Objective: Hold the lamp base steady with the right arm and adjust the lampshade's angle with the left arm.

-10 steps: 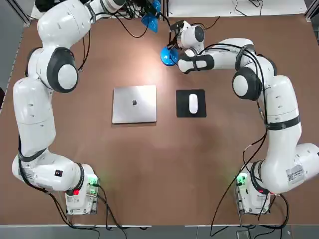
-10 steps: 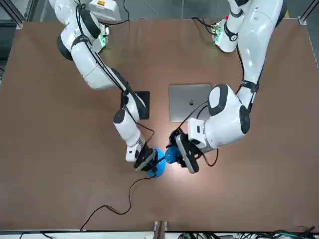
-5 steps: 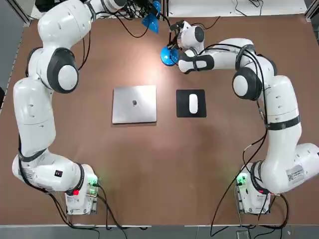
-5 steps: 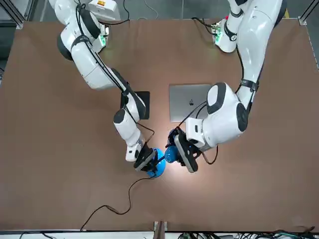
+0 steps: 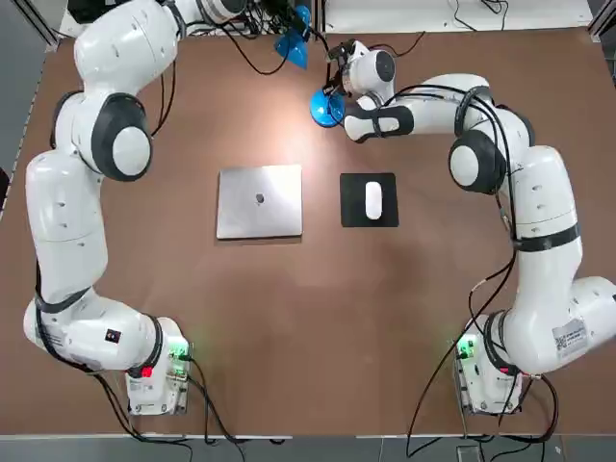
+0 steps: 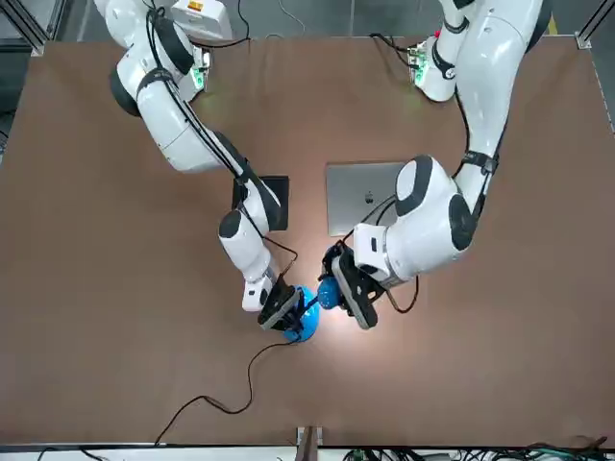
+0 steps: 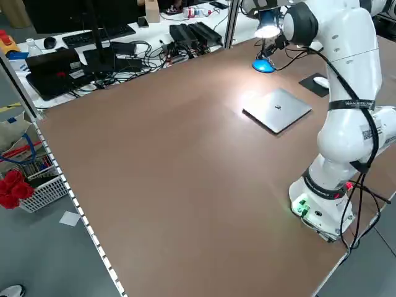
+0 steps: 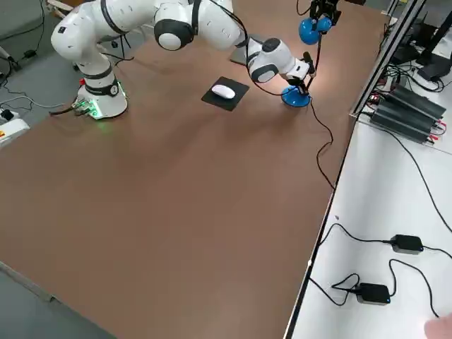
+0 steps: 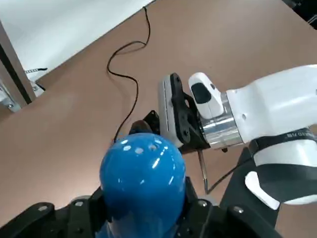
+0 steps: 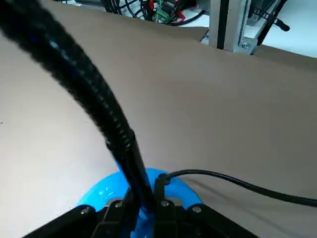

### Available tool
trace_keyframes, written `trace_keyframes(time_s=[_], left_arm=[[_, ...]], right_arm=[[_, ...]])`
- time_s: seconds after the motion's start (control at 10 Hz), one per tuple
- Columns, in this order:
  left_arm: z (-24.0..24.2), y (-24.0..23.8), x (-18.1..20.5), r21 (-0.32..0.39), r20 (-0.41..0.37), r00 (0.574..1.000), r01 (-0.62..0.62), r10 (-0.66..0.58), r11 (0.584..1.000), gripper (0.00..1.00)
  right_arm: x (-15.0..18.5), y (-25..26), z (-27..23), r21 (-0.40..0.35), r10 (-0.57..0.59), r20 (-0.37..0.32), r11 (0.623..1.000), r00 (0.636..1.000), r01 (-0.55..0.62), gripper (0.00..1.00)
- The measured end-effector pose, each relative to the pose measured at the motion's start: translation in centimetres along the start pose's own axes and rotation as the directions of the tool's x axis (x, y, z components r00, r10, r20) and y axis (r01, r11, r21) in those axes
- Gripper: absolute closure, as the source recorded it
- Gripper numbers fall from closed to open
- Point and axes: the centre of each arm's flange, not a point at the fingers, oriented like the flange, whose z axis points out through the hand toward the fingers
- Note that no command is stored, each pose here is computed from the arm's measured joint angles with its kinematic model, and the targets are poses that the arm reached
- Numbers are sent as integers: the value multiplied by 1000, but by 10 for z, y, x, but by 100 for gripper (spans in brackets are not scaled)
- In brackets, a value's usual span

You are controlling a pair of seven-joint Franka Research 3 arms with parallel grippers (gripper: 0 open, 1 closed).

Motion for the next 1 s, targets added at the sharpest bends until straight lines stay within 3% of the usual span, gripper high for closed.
trace_keyframes(time_s=[0.2, 0.7, 1.0], left_arm=[[5, 4, -1, -5, 11, 998, 67, -67, 998, 43], [7, 4, -2, -6, 15, 996, 93, -93, 996, 40], [4, 6, 2, -4, 5, 996, 88, -88, 996, 0]], right_arm=[[0, 0, 0, 0, 0, 0, 1000, 1000, 0, 84], [0, 0, 0, 0, -1, 0, 1000, 1000, 1, 84], [0, 0, 0, 0, -1, -1, 1000, 1000, 1, 84]])
